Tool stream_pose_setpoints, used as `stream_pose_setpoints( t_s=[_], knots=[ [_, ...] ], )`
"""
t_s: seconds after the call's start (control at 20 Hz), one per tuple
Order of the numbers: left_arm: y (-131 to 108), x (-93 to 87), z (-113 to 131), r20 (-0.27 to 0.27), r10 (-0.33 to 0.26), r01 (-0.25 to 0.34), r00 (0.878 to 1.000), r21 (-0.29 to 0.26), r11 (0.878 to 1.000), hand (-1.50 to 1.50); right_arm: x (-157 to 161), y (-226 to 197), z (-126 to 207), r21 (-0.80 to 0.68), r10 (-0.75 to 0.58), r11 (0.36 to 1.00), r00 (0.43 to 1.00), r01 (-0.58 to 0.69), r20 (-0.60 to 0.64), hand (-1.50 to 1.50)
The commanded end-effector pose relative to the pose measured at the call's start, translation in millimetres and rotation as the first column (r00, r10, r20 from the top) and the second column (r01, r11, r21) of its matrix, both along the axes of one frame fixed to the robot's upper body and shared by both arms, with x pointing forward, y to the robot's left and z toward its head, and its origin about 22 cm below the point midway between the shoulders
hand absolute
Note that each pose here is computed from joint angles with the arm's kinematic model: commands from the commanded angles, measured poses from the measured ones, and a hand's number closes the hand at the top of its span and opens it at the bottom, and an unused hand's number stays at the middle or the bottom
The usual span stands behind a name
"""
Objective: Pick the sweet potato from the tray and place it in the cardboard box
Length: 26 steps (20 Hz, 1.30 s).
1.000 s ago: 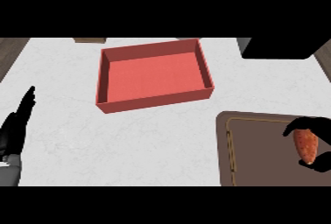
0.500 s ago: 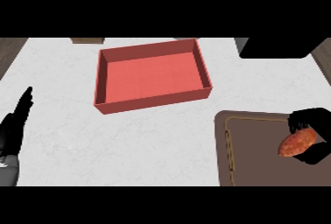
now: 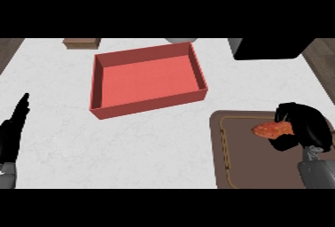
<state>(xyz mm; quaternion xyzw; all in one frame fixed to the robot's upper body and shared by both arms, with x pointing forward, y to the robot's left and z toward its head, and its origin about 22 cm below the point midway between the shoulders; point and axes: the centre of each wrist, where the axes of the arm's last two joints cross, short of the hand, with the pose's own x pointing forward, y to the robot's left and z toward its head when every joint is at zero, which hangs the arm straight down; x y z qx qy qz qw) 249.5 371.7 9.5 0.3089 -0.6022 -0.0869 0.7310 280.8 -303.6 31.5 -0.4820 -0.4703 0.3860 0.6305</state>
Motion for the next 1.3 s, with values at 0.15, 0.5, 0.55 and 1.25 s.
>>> stream_pose_setpoints(
  t_s=[0.15,0.5,0.55,1.25],
  knots=[
    [-1.6,11.5,10.9,0.015,-0.009,0.009,1.000,-0.004,1.000,0.00,-9.9,116.7,71.2,-0.025,-0.093,0.994,0.927,0.110,0.362,1.50],
    [-12.6,14.1,10.1,0.022,-0.055,0.055,0.998,-0.013,0.998,0.00,-40.7,235.2,126.0,-0.038,-0.040,0.997,0.915,0.060,0.402,1.50],
    [-19.5,6.3,7.5,0.031,-0.062,0.062,0.998,-0.008,0.998,0.00,-16.4,234.7,128.9,0.006,-0.032,0.999,0.913,0.033,0.407,1.50],
    [-19.7,35.3,16.1,0.037,-0.077,0.077,0.996,0.003,0.997,0.00,85.0,274.7,189.6,0.305,-0.177,0.951,0.896,0.049,0.407,1.50]
  ],
)
